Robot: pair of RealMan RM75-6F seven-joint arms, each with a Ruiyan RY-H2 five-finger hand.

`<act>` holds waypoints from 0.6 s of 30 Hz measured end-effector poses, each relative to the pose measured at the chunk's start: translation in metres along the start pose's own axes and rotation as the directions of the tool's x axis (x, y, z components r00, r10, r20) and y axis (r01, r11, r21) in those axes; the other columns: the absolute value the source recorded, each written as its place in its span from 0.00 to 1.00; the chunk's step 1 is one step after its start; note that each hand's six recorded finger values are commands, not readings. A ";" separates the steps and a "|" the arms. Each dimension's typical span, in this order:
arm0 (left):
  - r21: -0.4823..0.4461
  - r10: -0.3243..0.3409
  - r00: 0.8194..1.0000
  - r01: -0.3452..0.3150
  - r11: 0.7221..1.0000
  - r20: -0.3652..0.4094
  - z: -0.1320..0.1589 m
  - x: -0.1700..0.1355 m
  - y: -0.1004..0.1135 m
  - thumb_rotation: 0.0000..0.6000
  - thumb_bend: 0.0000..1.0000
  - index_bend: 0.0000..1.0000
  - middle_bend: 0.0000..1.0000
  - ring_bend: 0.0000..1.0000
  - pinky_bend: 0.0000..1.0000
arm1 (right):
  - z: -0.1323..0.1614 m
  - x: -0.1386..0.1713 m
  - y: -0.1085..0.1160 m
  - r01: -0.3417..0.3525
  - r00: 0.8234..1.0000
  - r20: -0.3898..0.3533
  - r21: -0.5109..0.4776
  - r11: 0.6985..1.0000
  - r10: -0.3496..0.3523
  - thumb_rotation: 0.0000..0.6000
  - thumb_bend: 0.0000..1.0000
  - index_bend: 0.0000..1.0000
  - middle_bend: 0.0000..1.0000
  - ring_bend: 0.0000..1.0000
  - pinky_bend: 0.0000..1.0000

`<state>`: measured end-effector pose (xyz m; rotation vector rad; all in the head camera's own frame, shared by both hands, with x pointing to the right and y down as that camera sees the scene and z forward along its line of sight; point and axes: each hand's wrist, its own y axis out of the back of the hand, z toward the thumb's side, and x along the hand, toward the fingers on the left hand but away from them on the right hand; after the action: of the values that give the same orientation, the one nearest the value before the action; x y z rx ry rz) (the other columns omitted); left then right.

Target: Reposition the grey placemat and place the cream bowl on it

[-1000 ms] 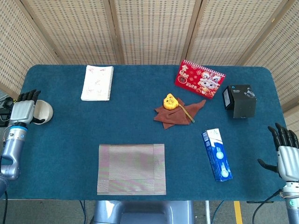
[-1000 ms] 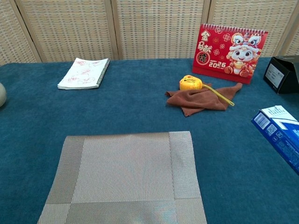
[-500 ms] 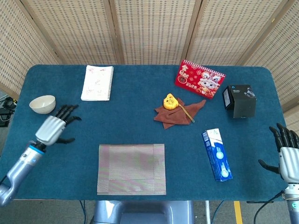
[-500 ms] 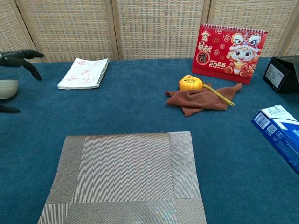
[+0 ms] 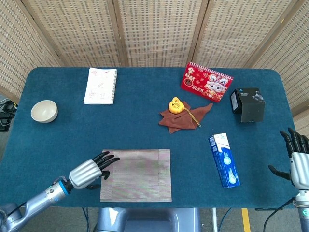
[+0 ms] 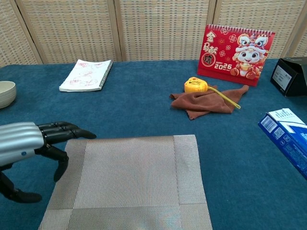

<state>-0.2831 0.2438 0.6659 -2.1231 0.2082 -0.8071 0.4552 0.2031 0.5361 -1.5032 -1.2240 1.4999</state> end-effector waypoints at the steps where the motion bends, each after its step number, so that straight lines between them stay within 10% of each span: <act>1: 0.002 -0.009 1.000 0.009 1.000 0.005 0.002 0.001 -0.003 1.00 0.20 0.53 0.00 0.00 0.00 | -0.001 0.000 0.000 0.000 1.000 0.003 -0.001 1.000 0.000 1.00 0.00 0.13 0.00 0.00 0.00; 18: 0.051 -0.126 0.988 0.121 0.991 0.093 0.033 -0.004 -0.045 1.00 0.24 0.53 0.00 0.00 0.00 | -0.005 -0.002 0.001 0.000 1.000 0.015 -0.007 1.000 0.000 1.00 0.00 0.13 0.00 0.00 0.00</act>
<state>-0.2714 0.2952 0.6835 -2.1421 0.0073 -0.7711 0.4605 0.2019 0.5360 -1.4995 -1.2385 1.5109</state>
